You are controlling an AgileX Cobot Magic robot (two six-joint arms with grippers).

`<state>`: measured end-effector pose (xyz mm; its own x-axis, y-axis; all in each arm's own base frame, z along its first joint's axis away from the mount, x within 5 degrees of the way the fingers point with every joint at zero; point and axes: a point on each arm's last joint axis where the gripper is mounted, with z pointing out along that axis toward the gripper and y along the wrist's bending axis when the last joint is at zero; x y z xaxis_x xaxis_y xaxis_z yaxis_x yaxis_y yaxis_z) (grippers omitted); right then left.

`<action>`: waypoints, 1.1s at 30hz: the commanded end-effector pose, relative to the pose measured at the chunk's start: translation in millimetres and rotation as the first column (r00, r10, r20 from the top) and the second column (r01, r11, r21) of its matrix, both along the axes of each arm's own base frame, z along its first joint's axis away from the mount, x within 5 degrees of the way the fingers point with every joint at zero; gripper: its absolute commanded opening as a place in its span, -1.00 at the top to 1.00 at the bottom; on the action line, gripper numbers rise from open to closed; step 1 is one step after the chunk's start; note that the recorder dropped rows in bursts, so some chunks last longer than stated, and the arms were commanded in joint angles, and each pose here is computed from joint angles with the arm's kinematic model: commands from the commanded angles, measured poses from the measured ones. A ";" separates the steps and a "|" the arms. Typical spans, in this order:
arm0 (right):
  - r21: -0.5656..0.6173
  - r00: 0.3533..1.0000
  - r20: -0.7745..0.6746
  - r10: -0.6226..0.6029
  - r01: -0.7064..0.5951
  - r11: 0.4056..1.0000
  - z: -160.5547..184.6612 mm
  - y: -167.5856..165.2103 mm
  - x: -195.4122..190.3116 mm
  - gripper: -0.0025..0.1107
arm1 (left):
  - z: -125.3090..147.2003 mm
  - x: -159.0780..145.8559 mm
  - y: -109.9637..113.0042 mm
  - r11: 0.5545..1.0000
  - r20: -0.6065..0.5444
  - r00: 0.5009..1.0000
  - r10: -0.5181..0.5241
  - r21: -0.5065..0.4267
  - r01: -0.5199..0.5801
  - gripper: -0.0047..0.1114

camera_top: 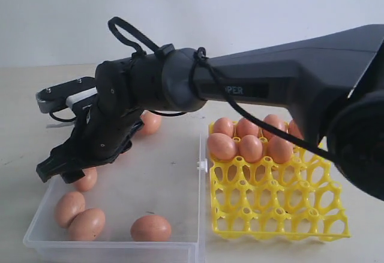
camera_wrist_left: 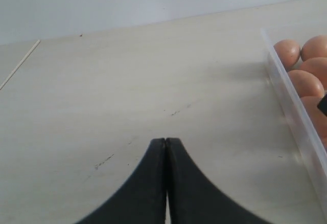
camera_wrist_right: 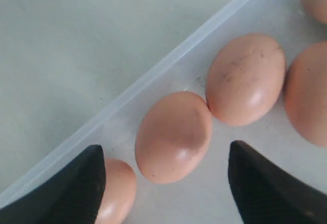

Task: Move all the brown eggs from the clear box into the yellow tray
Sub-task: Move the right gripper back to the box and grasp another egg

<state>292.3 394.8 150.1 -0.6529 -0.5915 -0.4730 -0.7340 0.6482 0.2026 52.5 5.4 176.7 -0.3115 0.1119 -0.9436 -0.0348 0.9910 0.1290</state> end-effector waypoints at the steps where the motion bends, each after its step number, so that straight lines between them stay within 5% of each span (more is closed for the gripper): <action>1: -0.011 1.000 -0.002 -0.002 0.002 1.000 -12.3 3.1 2.7 -0.19 | 2.4 -0.1 -0.5 1.000 0.019 1.000 -0.005 -0.007 0.005 0.92; 12: 0.014 0.999 0.018 -0.027 0.026 1.000 -30.5 7.5 7.6 0.08 | 2.4 -0.1 -0.5 1.000 0.019 1.000 -0.005 -0.007 0.005 0.92; 17: -0.002 1.000 0.004 -0.020 0.020 1.000 -31.5 6.4 6.3 0.97 | 2.4 -0.1 -0.5 1.000 0.019 1.000 -0.005 -0.007 0.005 0.92; 21: 0.023 0.999 0.042 -0.015 0.014 1.000 -24.2 4.4 5.8 0.96 | 2.4 -0.1 -0.5 1.000 0.019 1.000 -0.005 -0.007 0.005 0.92; 25: 0.178 0.963 0.263 -0.067 0.019 0.984 0.1 -17.2 -1.2 0.96 | 2.4 -0.1 -0.5 1.000 0.019 1.000 -0.005 -0.007 0.005 0.92; 33: 0.277 0.729 0.663 -0.168 -0.031 0.960 41.3 -121.9 -46.5 0.96 | 2.4 -0.1 -0.5 1.000 0.019 1.000 -0.005 -0.007 0.005 0.92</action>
